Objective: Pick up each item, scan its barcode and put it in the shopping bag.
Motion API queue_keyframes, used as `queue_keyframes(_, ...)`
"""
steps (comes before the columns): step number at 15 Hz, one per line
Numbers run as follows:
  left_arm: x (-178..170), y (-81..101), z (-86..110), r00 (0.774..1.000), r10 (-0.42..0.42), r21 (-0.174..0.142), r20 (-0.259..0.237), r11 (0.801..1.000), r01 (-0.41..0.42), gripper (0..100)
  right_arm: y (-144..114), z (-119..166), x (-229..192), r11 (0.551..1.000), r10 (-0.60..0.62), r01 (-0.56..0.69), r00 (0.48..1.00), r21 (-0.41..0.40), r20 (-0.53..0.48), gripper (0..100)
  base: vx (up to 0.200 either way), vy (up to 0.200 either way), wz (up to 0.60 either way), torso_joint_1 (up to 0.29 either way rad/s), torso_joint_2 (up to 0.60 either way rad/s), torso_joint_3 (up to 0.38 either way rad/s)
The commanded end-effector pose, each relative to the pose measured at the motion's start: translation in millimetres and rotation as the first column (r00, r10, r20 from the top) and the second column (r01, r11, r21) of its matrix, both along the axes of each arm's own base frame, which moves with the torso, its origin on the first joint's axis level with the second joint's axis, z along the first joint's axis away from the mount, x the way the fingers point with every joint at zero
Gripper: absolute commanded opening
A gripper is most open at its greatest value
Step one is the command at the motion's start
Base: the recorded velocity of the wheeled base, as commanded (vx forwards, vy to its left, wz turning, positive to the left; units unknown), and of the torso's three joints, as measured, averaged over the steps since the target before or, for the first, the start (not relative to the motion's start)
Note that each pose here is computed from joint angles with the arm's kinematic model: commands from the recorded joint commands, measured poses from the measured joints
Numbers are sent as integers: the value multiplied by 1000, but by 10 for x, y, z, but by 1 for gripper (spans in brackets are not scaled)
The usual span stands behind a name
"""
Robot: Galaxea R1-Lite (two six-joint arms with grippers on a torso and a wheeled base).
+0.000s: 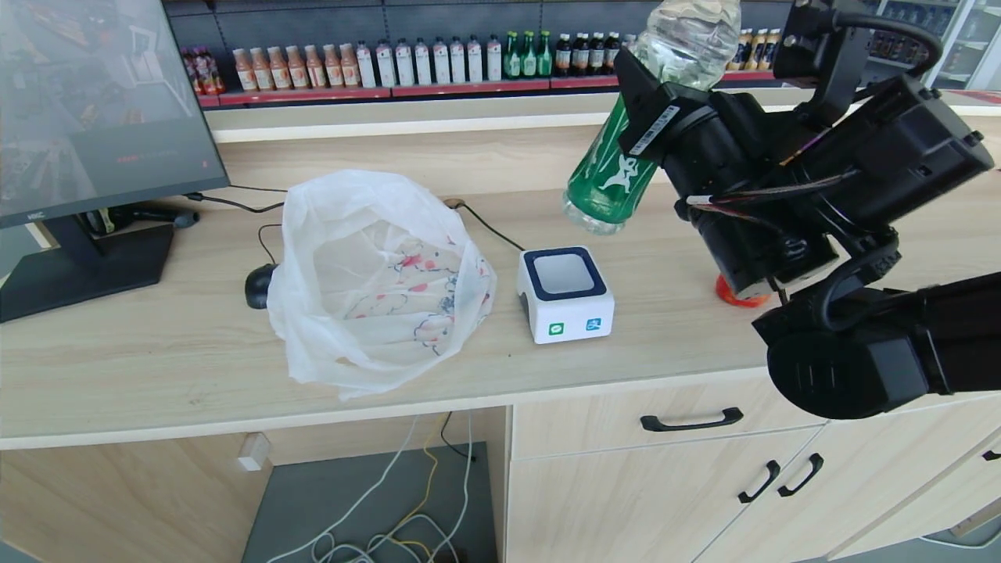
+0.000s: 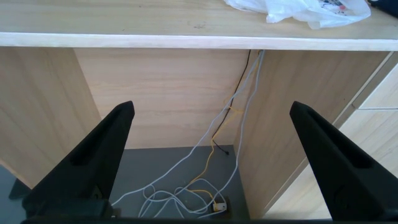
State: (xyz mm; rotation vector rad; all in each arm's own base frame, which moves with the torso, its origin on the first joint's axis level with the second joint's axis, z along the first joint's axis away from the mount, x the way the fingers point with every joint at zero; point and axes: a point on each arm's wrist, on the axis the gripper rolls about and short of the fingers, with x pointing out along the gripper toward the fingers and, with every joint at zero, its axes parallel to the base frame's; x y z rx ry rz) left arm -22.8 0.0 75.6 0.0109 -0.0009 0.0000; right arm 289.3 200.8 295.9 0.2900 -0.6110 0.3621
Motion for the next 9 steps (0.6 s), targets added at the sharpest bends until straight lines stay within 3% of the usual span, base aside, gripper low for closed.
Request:
queue_keyframes(1,0,0,0,1000,0,-2,1,1000,0,100,-85,-58,30,997,-7,9,1000,-77,17,0,0,0,0,0,0,0)
queue_keyframes(3,0,0,0,1000,2,-3,1,1000,-2,100,-119,-148,11,982,-1,17,997,-189,82,0,0,0,0,0,0,0)
queue_keyframes(5,0,0,0,1000,2,-3,1,1000,-2,100,-129,-277,-20,974,-15,42,993,-224,121,0,0,0,0,0,0,0)
queue_keyframes(7,0,0,0,1000,0,-2,1,1000,0,100,-141,-506,-37,961,-28,51,996,-273,87,0,0,0,0,0,0,0)
queue_keyframes(9,0,0,0,1000,2,-2,1,1000,-2,100,-155,-506,-72,956,-24,50,995,-288,92,0,0,0,0,0,0,0)
